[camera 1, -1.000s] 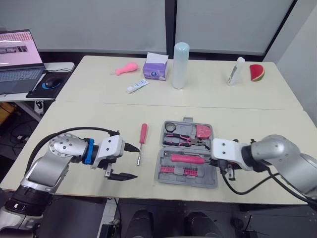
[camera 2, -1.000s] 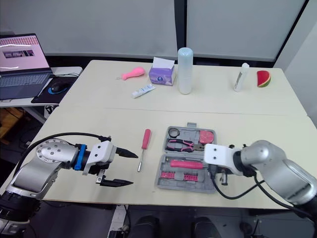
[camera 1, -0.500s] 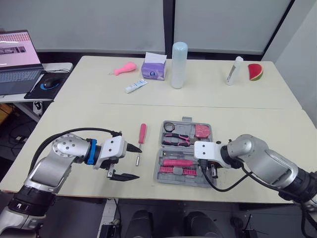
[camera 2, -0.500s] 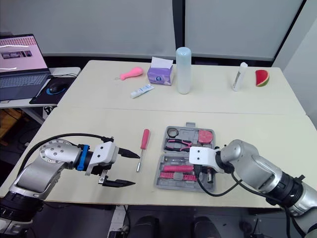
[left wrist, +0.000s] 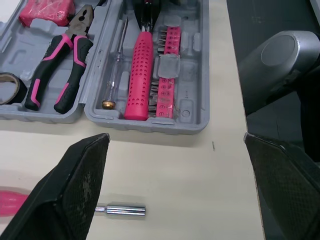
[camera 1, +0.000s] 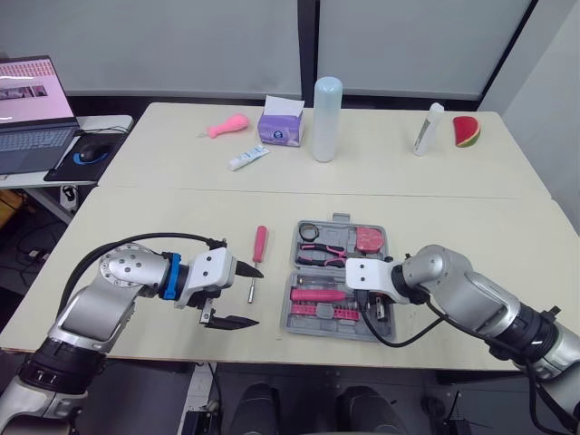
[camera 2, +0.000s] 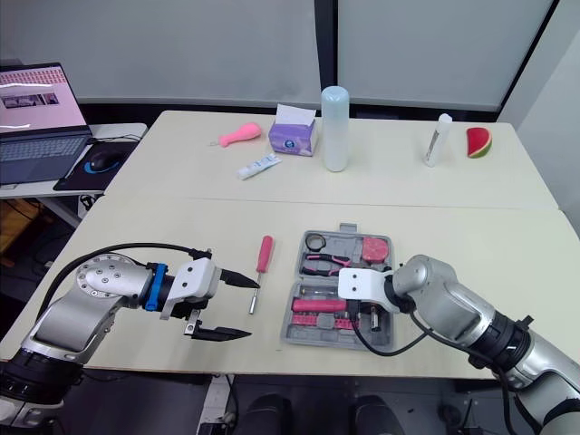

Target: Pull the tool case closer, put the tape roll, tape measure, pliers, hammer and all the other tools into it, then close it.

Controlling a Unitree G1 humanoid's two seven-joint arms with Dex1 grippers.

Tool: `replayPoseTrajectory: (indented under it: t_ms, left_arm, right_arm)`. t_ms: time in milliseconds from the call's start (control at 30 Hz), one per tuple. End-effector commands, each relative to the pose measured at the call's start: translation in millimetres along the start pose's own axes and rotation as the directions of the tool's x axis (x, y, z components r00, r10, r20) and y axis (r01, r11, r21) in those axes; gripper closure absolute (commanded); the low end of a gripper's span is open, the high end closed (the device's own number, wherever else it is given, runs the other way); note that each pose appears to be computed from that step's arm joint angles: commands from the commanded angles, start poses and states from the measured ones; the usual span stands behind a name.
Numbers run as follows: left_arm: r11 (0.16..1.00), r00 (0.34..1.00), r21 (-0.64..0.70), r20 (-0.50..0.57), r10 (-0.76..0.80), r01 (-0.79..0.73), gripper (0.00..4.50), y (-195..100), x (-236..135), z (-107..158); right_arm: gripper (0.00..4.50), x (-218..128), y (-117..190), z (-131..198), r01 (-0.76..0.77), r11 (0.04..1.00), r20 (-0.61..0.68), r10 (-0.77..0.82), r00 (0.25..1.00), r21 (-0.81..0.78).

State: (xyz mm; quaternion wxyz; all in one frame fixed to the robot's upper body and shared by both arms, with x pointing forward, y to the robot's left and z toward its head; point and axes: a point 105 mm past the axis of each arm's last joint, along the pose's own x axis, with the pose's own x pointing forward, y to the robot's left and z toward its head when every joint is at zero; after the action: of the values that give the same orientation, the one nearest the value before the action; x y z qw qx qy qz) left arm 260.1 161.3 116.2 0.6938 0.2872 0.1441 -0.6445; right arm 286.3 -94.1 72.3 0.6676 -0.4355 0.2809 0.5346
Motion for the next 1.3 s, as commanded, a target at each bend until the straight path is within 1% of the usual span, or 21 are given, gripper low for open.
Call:
replayPoseTrajectory:
  t_ms: [33, 200, 233, 333, 433, 533, 567, 633, 700, 867, 900, 1100, 1300]
  left_arm:
    - [0.999, 1.000, 0.040, 0.011, -0.002, 0.002, 0.00, 1, 1, 9]
    - [0.999, 1.000, 0.040, 0.015, 0.000, -0.001, 0.00, 2, 3, 10]
    - [0.999, 1.000, 0.040, 0.015, 0.000, -0.001, 0.00, 1, 4, 10]
    - [0.999, 1.000, 0.040, 0.017, 0.000, -0.001, 0.00, 1, 5, 10]
    - [0.999, 1.000, 0.037, 0.019, 0.003, -0.004, 0.00, 1, 5, 10]
    - [0.999, 1.000, 0.033, 0.019, 0.012, -0.012, 0.00, 2, 4, 10]
    - [0.999, 1.000, 0.031, 0.019, 0.015, -0.015, 0.00, 2, 4, 10]
    - [0.999, 1.000, 0.028, 0.021, 0.017, -0.017, 0.00, 1, 4, 10]
    - [0.999, 1.000, 0.026, 0.021, 0.017, -0.018, 0.00, 0, 3, 10]
    - [1.000, 1.000, 0.022, 0.019, 0.020, -0.020, 0.00, 0, 2, 10]
    - [1.000, 1.000, 0.022, 0.018, 0.021, -0.021, 0.00, 1, 2, 10]
    - [1.000, 1.000, 0.016, 0.020, 0.025, -0.025, 0.00, 1, 2, 11]
    - [0.999, 0.999, 0.007, 0.022, 0.034, -0.034, 0.00, 0, 2, 11]
  right_arm:
    - [4.28, -3, -3, 7, 0.011, 0.999, 0.017, -0.011, 1.000, -0.037]
    - [4.28, -1, 0, 5, 0.000, 0.999, 0.015, 0.001, 1.000, -0.036]
    - [3.56, -2, 0, 5, -0.001, 0.999, 0.017, 0.001, 1.000, -0.037]
    - [3.03, -6, -1, 7, 0.002, 0.999, 0.027, -0.001, 1.000, -0.045]
    - [2.44, -15, -5, 18, 0.017, 0.998, 0.075, -0.013, 0.997, -0.060]
    - [2.44, -29, -4, 39, 0.027, 0.994, 0.166, -0.009, 0.986, -0.105]
    - [2.61, -32, -4, 47, 0.044, 0.994, 0.205, -0.022, 0.979, -0.104]
    - [2.99, -29, -1, 52, 0.047, 0.994, 0.241, -0.022, 0.970, -0.097]
    - [3.45, -24, 1, 50, 0.044, 0.994, 0.236, -0.019, 0.971, -0.098]
    - [4.41, -13, -1, 47, 0.045, 0.996, 0.225, -0.026, 0.974, -0.079]
    - [4.47, -10, -1, 45, 0.042, 0.996, 0.216, -0.025, 0.976, -0.078]
    - [4.47, 6, 2, 33, 0.018, 0.997, 0.175, -0.005, 0.985, -0.072]
    - [4.47, 22, 9, 12, 0.003, 0.995, 0.098, 0.007, 0.995, -0.100]
